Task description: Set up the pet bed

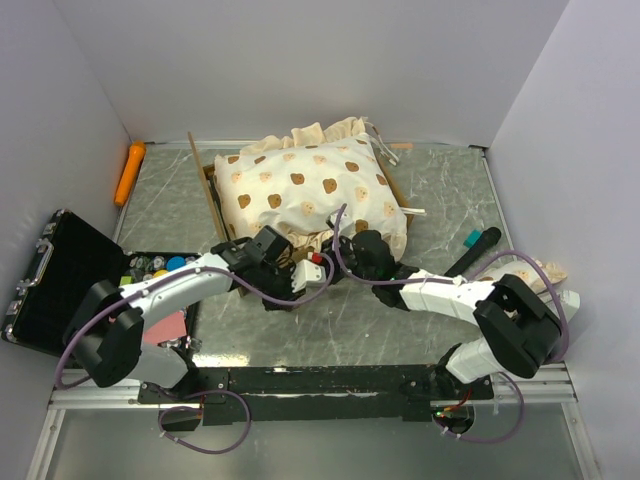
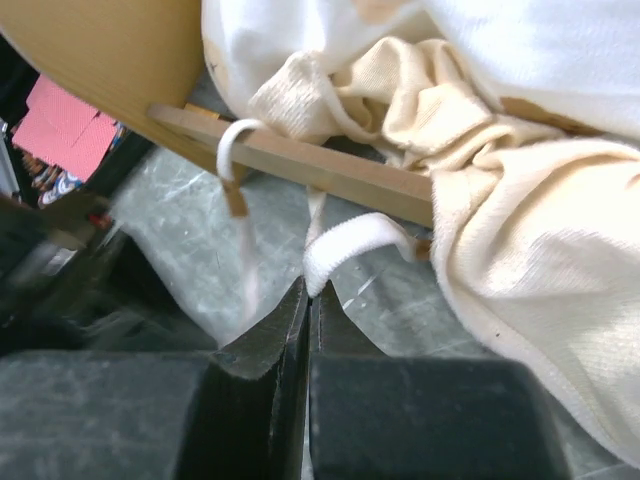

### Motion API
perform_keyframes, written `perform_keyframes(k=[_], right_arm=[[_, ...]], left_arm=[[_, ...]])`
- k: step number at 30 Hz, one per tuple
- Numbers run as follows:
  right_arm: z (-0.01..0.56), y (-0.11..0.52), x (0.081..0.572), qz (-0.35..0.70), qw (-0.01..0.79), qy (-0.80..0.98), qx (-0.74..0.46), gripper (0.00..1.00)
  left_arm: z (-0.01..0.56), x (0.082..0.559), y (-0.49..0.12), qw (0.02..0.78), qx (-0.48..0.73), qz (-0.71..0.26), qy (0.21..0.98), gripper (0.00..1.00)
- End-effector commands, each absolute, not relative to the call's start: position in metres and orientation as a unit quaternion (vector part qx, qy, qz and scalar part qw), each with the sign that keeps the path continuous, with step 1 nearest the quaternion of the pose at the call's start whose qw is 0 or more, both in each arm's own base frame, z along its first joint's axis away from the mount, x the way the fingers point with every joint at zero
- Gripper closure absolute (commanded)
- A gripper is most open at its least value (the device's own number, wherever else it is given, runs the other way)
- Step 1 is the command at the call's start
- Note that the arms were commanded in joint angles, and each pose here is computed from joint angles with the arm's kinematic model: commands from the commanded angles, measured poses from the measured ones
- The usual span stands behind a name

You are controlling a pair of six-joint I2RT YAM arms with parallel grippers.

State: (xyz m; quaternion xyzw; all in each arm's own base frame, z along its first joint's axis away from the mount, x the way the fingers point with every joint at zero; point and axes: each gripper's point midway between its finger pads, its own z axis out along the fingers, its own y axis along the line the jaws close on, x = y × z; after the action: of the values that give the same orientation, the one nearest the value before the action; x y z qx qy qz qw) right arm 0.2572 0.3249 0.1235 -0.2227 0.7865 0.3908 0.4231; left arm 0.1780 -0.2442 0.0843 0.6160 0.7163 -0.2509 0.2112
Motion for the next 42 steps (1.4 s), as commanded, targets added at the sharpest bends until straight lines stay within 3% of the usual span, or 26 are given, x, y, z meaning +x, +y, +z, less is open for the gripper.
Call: perform_keyframes(k=[1, 4, 6, 13, 17, 26, 28, 31, 36, 40, 42], right_arm=[[0.145, 0.327, 0.257, 0.404, 0.438, 0.769, -0.231, 1.0], [0.14, 0.328, 0.247, 0.411, 0.419, 0.777, -0.227, 1.0], [0.138, 0.331, 0.24, 0.409, 0.41, 0.783, -0.229, 1.0], [0.146, 0.343, 0.215, 0.456, 0.386, 0.77, -0.223, 1.0], [0.152, 0.352, 0.207, 0.487, 0.373, 0.761, -0.213, 1.0], [0.17, 0.357, 0.203, 0.515, 0.371, 0.744, -0.207, 1.0], [0.172, 0.359, 0.203, 0.519, 0.37, 0.742, -0.211, 1.0], [0.175, 0.362, 0.199, 0.53, 0.367, 0.732, -0.221, 1.0], [0.179, 0.364, 0.193, 0.54, 0.367, 0.718, -0.241, 1.0], [0.179, 0.357, 0.195, 0.532, 0.374, 0.716, -0.255, 1.0], [0.178, 0.346, 0.196, 0.518, 0.383, 0.714, -0.275, 0.76]], left_arm=[[0.095, 0.197, -0.252, 0.24, 0.614, -0.229, 0.716, 0.64], [0.116, 0.204, -0.252, 0.276, 0.606, -0.222, 0.712, 0.4], [0.133, 0.209, -0.249, 0.307, 0.602, -0.213, 0.706, 0.33], [0.167, 0.234, -0.239, 0.392, 0.564, -0.214, 0.694, 0.3], [0.158, 0.237, -0.25, 0.392, 0.576, -0.232, 0.679, 0.25], [0.126, 0.241, -0.263, 0.356, 0.603, -0.249, 0.668, 0.26], [0.125, 0.25, -0.264, 0.36, 0.594, -0.24, 0.678, 0.32], [0.124, 0.255, -0.266, 0.359, 0.59, -0.238, 0.682, 0.51], [0.124, 0.253, -0.27, 0.36, 0.587, -0.251, 0.681, 0.99], [0.122, 0.253, -0.266, 0.349, 0.58, -0.251, 0.692, 0.99], [0.125, 0.256, -0.26, 0.351, 0.573, -0.25, 0.697, 0.99]])
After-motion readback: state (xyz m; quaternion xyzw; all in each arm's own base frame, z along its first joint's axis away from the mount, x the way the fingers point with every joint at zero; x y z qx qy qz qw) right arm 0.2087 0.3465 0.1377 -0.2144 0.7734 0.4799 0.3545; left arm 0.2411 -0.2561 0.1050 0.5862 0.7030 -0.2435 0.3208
